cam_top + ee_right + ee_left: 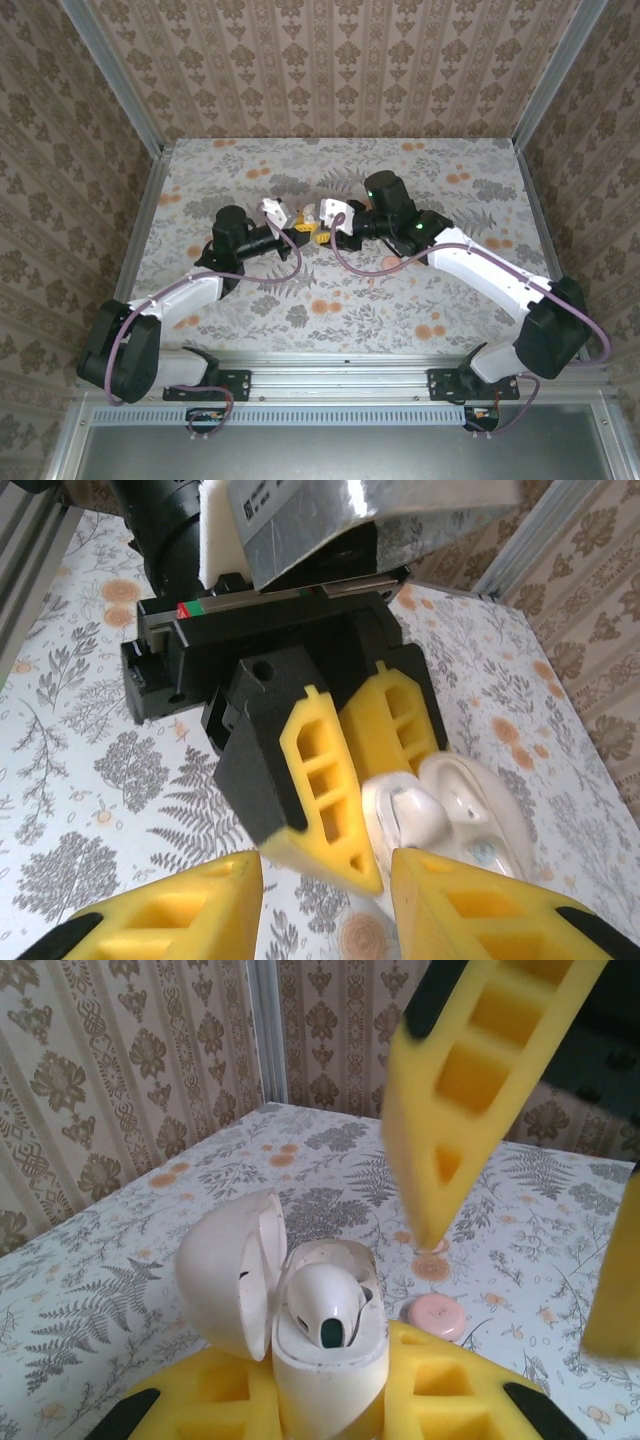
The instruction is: Insert the wireless bluetooth earbuds into the charging case
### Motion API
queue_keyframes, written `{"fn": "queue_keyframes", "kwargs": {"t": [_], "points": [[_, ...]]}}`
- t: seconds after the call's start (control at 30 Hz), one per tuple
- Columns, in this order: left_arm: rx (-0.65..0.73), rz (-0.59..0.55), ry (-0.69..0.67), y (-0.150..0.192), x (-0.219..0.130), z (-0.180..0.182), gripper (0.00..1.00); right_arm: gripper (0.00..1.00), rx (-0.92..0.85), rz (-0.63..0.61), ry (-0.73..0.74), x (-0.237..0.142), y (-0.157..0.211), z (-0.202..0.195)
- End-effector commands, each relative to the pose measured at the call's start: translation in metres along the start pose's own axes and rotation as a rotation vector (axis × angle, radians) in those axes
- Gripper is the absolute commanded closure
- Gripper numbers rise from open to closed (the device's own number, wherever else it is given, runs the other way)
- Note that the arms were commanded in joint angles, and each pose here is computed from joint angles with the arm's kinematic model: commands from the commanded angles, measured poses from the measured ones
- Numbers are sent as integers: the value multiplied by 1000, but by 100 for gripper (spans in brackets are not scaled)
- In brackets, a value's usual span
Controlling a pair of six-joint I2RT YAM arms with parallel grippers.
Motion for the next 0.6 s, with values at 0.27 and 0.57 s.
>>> {"fn": "queue_keyframes", "kwargs": {"t": [0.27, 0.57], "points": [[-28, 48, -9, 29, -1, -9, 90, 60, 406, 260, 69, -58, 49, 3], [-68, 94, -69, 48, -6, -12, 89, 54, 901, 534, 182, -61, 104, -18]]}}
Point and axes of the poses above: each hand's point on the last joint's axis, 136 mm out from that joint toward the fingers, its own x axis out along the fingers, its own z axis along the line the jaws close on, y = z × x, the point moved 8 cm from there along -x, back along the fingers, and after that the axes turned 2 degrees about -x, right-handed, at the moved point
